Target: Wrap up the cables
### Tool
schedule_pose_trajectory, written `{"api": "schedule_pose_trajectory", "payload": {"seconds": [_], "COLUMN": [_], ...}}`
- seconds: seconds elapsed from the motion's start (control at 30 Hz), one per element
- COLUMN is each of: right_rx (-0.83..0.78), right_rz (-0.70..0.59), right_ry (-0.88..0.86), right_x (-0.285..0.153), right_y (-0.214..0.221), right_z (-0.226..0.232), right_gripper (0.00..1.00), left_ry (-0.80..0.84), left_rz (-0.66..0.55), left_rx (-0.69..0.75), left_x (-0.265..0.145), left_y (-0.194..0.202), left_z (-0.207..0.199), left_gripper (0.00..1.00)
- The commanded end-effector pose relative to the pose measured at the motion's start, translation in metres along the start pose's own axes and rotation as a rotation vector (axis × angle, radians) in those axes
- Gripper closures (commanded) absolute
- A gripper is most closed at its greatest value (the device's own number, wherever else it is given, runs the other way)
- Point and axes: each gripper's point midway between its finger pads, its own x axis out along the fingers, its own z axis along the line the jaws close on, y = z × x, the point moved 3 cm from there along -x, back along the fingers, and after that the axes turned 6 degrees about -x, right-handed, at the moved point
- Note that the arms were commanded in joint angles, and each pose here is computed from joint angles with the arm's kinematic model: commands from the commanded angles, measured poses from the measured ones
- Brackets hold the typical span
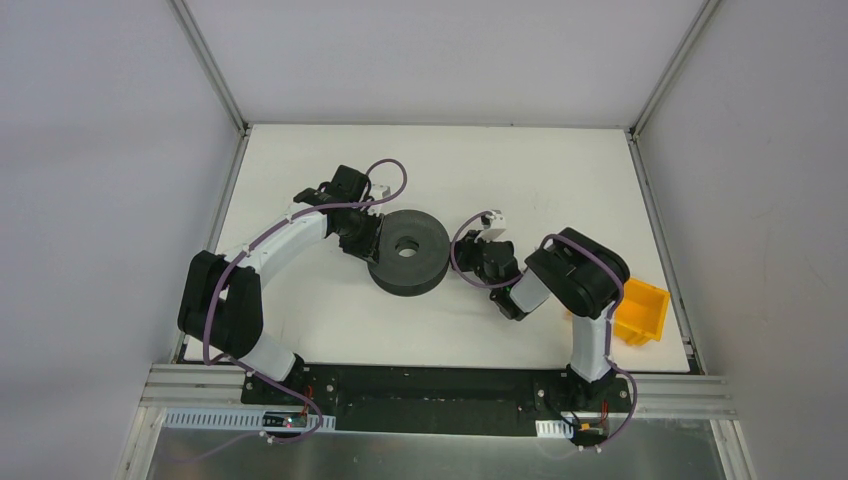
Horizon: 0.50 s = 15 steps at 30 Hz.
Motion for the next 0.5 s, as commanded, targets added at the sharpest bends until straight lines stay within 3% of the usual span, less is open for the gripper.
{"api": "schedule_pose_trajectory", "payload": {"seconds": [0.0, 0.47], "right_rx": [0.091, 0.119], "right_rz": [-0.113, -0.096], "right_ry": [-0.029, -0.056], "right_x": [0.010, 0.021], "right_y": [-0.022, -0.014], "right_z": [0.012, 0.015], "right_gripper": [1.00, 0.98], "left_ry": [-0.016, -0.013], "left_rz": [0.017, 0.018], "left_rx": [0.021, 0.020], "left_x": [-0.002, -0.002], "left_y": [0.000, 0.001], "left_z": [0.002, 0.002], "left_gripper": [0.76, 0.76]}}
